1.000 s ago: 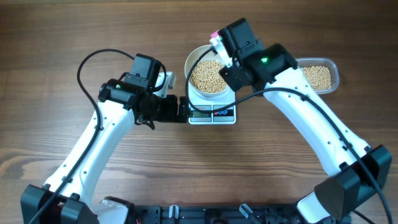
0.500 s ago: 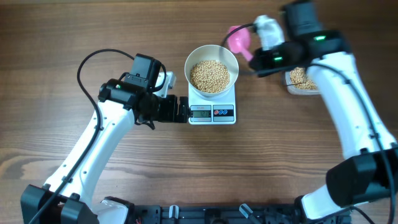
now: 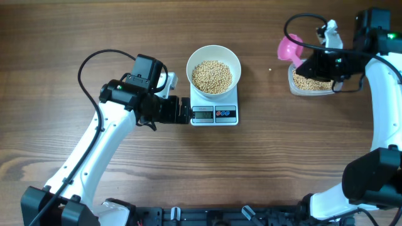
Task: Scoop item into bowl and weigh 150g on scale
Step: 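Carry the empty scoop right back to the soybean tub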
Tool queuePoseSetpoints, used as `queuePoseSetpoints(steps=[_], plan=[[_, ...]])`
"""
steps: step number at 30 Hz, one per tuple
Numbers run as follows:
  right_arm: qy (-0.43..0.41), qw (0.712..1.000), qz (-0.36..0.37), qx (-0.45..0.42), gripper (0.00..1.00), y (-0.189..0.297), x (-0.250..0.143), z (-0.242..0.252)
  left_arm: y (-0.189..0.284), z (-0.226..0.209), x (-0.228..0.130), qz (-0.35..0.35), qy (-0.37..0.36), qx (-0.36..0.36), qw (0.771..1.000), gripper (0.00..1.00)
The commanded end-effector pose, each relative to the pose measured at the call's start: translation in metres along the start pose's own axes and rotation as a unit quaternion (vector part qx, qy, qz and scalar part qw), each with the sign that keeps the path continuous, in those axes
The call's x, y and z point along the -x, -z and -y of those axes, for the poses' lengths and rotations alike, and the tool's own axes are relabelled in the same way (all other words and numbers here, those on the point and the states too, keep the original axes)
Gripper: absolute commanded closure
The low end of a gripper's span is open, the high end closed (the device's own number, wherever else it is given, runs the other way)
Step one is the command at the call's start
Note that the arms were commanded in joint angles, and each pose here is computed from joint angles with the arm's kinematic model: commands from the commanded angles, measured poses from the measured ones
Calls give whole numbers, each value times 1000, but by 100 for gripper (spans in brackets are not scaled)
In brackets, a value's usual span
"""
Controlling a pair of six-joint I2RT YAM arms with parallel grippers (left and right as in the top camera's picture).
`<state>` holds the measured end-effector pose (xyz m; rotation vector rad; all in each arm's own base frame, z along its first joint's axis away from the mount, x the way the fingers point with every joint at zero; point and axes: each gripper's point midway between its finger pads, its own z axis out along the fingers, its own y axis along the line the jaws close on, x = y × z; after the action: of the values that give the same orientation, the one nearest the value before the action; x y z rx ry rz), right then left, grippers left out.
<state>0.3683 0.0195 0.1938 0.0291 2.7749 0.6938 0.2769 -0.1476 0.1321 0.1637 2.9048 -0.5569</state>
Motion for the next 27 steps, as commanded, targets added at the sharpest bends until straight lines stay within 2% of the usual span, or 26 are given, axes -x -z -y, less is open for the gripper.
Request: queuePoseSetpoints(steps=[1, 6, 12, 25, 27], plan=[[-13, 998, 15, -51, 96, 13, 4, 14, -2, 0, -1, -5, -7, -4, 1000, 0], [25, 999, 14, -25, 95, 16, 2, 13, -2, 0, -1, -5, -7, -4, 1000, 0], [3, 998, 2, -63, 96, 23, -6, 36, -2, 0, -1, -5, -7, -4, 1000, 0], [-21, 996, 14, -89, 96, 29, -3, 52, -2, 0, -1, -5, -8, -4, 1000, 0], [-40, 992, 11, -120, 96, 31, -5, 63, -2, 0, -1, -5, -7, -4, 1000, 0]])
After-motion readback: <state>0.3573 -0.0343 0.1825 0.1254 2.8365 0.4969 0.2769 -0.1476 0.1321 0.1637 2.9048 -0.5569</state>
